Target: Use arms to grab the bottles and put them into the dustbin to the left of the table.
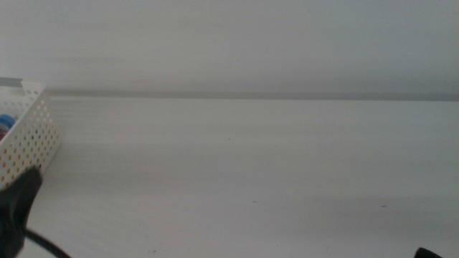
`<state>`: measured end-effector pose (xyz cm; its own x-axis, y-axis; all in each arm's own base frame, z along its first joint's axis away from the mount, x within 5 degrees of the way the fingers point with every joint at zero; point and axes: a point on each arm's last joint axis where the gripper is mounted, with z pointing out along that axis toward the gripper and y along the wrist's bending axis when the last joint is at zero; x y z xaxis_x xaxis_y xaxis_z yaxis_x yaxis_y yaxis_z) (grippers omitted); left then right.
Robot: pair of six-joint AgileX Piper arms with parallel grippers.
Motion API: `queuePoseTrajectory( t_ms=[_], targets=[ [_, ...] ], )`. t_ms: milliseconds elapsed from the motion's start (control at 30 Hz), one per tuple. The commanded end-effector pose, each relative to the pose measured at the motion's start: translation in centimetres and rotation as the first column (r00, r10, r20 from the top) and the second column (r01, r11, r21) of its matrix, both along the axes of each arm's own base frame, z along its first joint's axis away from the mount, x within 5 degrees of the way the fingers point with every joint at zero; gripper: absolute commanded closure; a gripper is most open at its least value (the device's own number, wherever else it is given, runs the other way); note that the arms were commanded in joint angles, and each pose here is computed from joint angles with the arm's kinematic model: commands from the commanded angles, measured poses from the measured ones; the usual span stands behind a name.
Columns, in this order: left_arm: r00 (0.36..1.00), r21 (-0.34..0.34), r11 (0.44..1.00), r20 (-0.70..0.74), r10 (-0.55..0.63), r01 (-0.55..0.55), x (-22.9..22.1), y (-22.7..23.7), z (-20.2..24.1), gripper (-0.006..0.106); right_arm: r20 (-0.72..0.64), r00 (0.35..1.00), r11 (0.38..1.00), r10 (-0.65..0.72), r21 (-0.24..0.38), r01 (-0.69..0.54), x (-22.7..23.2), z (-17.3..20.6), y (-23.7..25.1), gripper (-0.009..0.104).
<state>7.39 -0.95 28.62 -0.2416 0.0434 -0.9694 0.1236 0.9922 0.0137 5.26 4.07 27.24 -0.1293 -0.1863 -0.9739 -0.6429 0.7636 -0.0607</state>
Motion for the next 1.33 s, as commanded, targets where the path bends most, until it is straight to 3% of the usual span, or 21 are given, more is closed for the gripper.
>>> queuePoseTrajectory(
  t_ms=[0,133,267,433,567,767,867,1100,1300],
  targets=[
    [0.998,-0.005,0.998,0.015,0.067,-0.067,-0.8,0.5,-2.2,0.007,-0.005,0.999,0.998,-0.051,0.02,0.051,0.2,-1.2,-0.2,0.002],
    [0.989,-0.004,0.989,-0.003,0.147,-0.147,-1.6,1.0,-5.8,0.007,-0.086,0.973,0.971,-0.216,0.084,0.223,1.0,-3.1,-0.8,0.002],
    [0.982,-0.004,0.982,0.003,0.187,-0.187,-2.2,1.2,-8.1,0.007,-0.099,0.898,0.898,-0.428,0.065,0.435,1.7,-4.7,-2.2,0.002],
    [0.981,-0.008,0.981,0.012,0.195,-0.195,-2.4,1.2,-10.0,0.007,-0.047,0.817,0.812,-0.574,0.092,0.576,2.1,-6.1,-3.4,0.002],
    [0.98,-0.01,0.98,0.021,0.2,-0.2,-2.2,1.2,-10.8,0.007,0.022,0.804,0.796,-0.594,0.155,0.584,2.1,-6.6,-3.6,0.002],
    [0.98,-0.019,0.98,0.028,0.199,-0.199,-2.1,1.2,-11.1,0.007,0.046,0.803,0.796,-0.594,0.173,0.579,1.5,-7.6,-3.6,0.002],
    [0.979,-0.019,0.98,0.029,0.2,-0.199,-2.1,1.2,-11.1,0.007,0.02,0.8,0.793,-0.599,0.151,0.59,1.1,-8.4,-3.7,0.002],
    [0.979,-0.02,0.98,0.032,0.2,-0.199,-2.1,1.2,-11.1,0.007,0.101,0.793,0.79,-0.6,0.23,0.568,0.3,-7.7,-3.7,0.002],
    [0.979,-0.02,0.98,0.032,0.2,-0.199,-2.1,1.2,-11.1,0.007,0.11,0.793,0.79,-0.6,0.237,0.565,0.3,-7.6,-3.7,0.002]
  ],
)
